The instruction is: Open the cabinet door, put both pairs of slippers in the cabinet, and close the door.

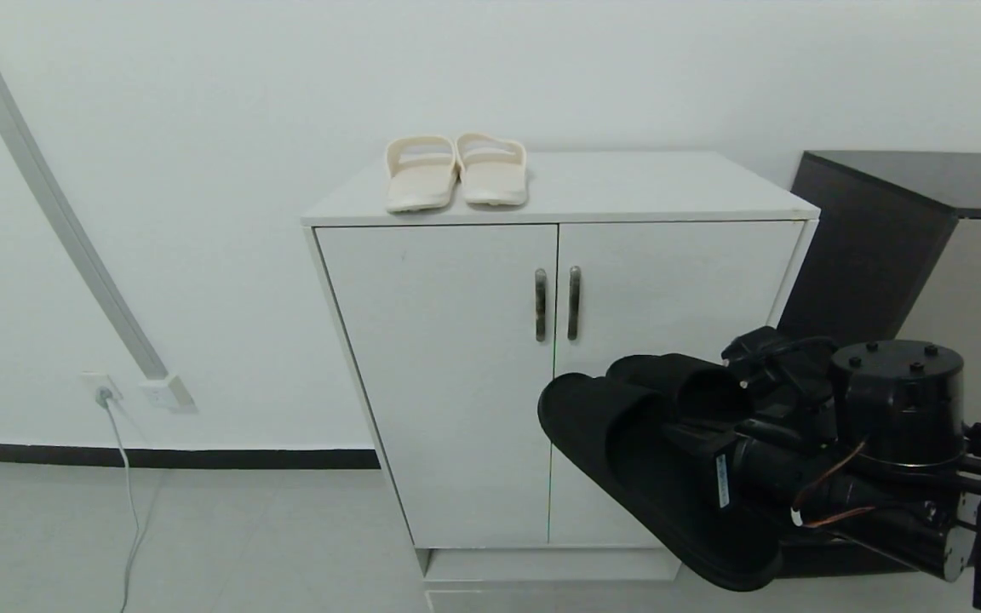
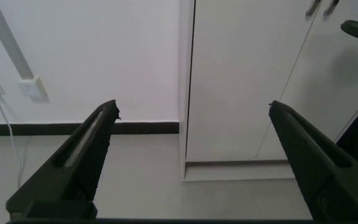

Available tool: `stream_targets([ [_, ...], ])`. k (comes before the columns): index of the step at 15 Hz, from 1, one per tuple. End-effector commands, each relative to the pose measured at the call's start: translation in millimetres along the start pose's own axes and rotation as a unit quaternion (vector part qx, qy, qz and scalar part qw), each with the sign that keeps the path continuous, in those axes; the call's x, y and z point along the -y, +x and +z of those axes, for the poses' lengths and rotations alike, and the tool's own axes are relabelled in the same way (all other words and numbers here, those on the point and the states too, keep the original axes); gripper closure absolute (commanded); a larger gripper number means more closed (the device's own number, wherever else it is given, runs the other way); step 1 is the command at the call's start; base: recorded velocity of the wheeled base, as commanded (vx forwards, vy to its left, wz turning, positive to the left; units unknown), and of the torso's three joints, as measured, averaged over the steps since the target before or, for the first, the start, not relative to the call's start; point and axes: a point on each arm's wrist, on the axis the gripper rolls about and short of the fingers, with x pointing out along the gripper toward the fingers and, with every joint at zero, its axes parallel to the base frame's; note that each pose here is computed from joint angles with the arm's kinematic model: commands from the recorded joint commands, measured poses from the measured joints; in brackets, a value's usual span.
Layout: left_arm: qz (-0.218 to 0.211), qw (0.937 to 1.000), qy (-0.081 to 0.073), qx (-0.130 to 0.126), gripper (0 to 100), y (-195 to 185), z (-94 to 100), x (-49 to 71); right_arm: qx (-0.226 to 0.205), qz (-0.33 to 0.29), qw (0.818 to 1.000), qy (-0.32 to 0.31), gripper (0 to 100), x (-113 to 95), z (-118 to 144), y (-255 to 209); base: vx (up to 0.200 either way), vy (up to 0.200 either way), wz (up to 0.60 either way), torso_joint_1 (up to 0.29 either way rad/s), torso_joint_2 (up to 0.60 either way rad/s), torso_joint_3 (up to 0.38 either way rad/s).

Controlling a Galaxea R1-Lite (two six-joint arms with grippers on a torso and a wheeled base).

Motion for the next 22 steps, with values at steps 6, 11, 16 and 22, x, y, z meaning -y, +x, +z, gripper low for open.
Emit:
stream_targets([
  [6,0.0,1.0,0.001,0.0,0,0.0,0.1,0.0,-0.004,0.0,1.0,0.0,100,0.3,-4.0,-1.1,0.0,0.0,0.0,-0.083,0.45,0.361],
  [11,0.0,1.0,0.001,-0.001,0,0.0,-0.1,0.0,-0.008,0.002,1.0,-0.002,100,-0.1,-6.3,0.0,0.0,0.0,0.0,-0.018,0.32,0.293],
  [16,-0.002,1.0,0.001,-0.001,0,0.0,-0.1,0.0,-0.006,0.003,1.0,-0.011,100,0.3,-6.4,-1.4,0.0,0.0,0.0,0.0,0.06,0.059],
  [22,0.012,0.999,0.002,-0.043,0,6.3,1.4,-0.2,0.012,0.006,1.0,-0.011,100,0.0,-7.2,-2.2,0.0,0.0,0.0,0.0,0.01,0.008],
])
